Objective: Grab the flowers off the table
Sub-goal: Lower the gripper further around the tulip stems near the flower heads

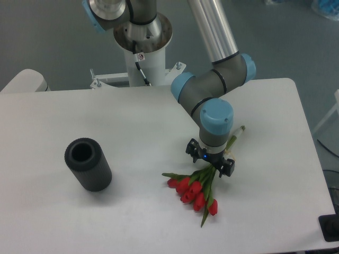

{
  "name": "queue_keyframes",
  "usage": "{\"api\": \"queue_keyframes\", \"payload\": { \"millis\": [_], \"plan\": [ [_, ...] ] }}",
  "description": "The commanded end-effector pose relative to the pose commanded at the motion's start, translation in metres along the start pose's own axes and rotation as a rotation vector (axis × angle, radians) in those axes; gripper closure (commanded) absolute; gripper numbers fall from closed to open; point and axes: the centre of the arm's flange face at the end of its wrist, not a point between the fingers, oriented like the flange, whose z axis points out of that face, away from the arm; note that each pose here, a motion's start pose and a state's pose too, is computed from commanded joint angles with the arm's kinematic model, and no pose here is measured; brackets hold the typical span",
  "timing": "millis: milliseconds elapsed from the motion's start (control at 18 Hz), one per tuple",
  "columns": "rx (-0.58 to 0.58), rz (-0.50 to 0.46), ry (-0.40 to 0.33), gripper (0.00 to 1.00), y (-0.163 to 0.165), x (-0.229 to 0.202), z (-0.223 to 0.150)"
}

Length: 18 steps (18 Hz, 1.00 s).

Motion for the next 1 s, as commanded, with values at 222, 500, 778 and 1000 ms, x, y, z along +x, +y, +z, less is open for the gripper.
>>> {"api": "queue_keyframes", "payload": {
  "millis": [222,500,778,1000],
  "plan": [
    [0.001,-0.002,-0.003,0.00,0.000,-0.001,0.001],
    [0.005,-0.003,-0.008,0.00,-0.002,0.000,0.004],
    [0.006,-0.012,-0.007,0.00,-0.007,0.003,0.009],
    [0.012,-0.009,-0.017,0.00,-0.014,0.006,0.010]
  ]
}}
